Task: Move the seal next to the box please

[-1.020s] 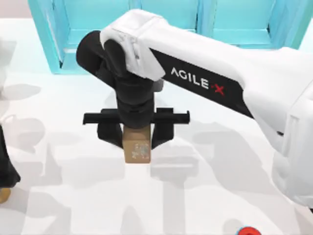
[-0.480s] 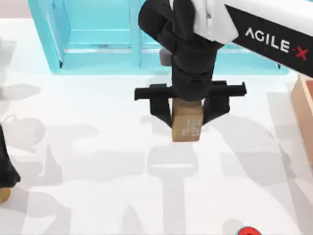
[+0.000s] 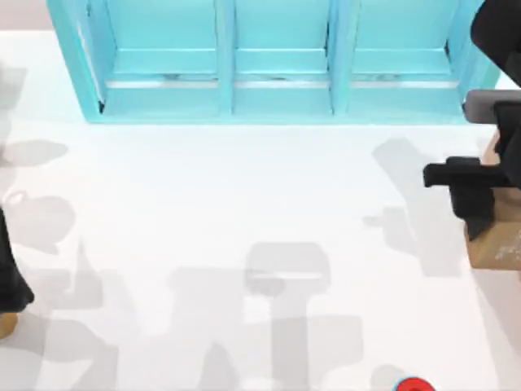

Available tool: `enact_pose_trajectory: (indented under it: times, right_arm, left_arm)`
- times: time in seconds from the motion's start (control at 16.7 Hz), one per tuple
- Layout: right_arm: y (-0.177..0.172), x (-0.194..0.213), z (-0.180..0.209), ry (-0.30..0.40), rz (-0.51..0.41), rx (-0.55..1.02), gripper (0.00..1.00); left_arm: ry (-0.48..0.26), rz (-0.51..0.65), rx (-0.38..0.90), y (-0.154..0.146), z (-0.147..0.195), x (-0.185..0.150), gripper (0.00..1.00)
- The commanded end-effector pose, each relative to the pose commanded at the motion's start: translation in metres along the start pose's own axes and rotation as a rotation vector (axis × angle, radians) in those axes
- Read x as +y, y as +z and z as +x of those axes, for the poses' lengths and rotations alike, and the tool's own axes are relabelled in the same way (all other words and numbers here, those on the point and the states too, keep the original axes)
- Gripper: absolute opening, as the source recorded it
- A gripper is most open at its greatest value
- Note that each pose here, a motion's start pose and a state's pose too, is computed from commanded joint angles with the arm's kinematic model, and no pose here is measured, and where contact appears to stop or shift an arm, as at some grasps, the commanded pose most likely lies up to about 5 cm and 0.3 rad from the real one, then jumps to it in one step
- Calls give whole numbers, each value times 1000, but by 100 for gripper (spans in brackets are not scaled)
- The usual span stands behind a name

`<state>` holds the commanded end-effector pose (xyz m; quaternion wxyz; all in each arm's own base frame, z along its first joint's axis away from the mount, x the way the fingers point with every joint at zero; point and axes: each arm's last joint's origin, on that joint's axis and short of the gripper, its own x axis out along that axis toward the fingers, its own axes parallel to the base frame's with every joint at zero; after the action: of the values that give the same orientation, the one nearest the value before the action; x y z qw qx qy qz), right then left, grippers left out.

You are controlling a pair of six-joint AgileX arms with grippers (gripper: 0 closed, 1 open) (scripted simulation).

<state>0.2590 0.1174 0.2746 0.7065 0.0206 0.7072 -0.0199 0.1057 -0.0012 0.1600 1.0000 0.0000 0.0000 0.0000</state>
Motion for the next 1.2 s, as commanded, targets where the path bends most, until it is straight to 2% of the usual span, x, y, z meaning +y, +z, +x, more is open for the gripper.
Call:
enact_pose_trajectory:
  times: [0.24, 0.6, 1.02, 1.2]
  right_arm:
    - [-20, -32, 1, 1, -45, 0, 0]
    - [-21, -32, 2, 0, -49, 0, 0]
    - [-21, -33, 58, 4, -47, -9, 0]
    - [-22, -33, 66, 1, -47, -1, 0]
  left_arm:
    - [0, 0, 0, 0, 0, 0, 100]
    - [0, 0, 0, 0, 0, 0, 100]
    - [0, 0, 0, 0, 0, 0, 100]
    - [0, 0, 0, 0, 0, 0, 100]
